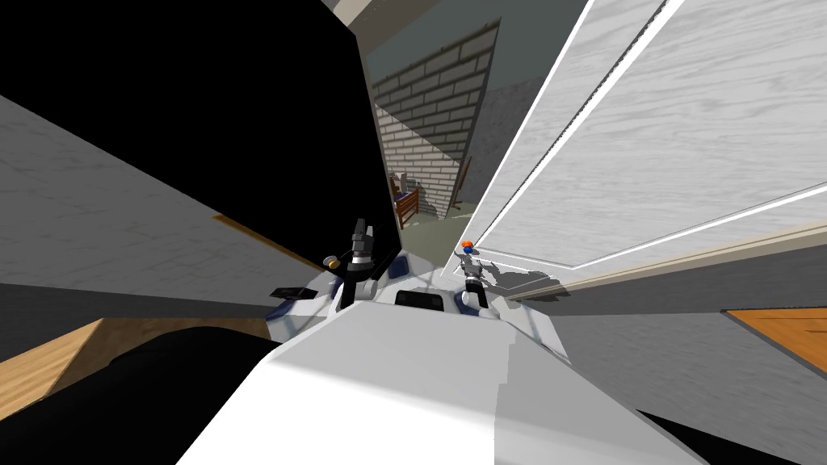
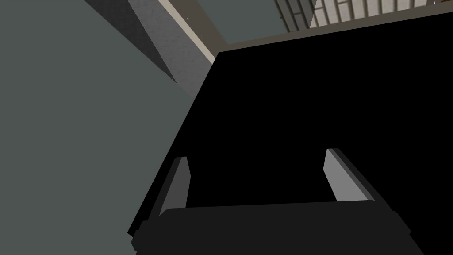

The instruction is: Pull the door open

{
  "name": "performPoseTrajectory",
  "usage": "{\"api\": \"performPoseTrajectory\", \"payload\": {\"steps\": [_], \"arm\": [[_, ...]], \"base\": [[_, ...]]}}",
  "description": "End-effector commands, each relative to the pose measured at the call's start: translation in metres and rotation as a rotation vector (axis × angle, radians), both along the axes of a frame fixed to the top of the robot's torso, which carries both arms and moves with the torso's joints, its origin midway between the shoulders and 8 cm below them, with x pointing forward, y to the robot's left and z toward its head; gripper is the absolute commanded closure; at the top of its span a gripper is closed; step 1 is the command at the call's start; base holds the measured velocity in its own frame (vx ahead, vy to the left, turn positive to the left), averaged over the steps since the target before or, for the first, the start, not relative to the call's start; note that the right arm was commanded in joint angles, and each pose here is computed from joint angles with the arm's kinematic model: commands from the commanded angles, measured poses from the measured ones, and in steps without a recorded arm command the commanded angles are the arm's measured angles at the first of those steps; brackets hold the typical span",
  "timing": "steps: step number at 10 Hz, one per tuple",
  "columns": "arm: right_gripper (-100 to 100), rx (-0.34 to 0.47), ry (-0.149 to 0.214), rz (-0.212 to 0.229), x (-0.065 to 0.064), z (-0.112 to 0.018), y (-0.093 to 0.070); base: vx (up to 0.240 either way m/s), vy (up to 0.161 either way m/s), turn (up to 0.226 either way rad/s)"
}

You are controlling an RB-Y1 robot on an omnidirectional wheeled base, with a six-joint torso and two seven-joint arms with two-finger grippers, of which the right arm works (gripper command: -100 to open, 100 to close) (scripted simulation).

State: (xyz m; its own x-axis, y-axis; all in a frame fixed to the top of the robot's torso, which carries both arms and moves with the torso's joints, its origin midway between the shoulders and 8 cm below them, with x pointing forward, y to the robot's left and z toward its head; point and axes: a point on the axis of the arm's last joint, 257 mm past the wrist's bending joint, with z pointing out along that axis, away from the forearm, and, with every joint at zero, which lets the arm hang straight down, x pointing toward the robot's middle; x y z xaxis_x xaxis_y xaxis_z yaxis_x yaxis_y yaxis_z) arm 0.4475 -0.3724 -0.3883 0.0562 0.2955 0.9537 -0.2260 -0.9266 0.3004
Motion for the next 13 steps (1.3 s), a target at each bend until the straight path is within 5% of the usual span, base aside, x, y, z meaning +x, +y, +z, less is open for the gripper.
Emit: {"api": "performPoseTrajectory", "payload": {"steps": [1, 8, 10, 13], "arm": [[-100, 0.069, -0.012, -0.002, 0.001, -0.001, 0.004], [-100, 0.266, -0.052, -0.005, 0.002, -0.003, 0.012], [-100, 0.270, -0.052, -0.005, 0.003, -0.003, 0.012], [-100, 0.274, -0.057, -0.041, -0.010, -0.005, -0.020]], "base": [[-0.073, -0.018, 0.039], [-0.048, -0.016, 0.021], [-0.032, -0.013, 0.009], [0.163, 0.024, 0.122]]}}
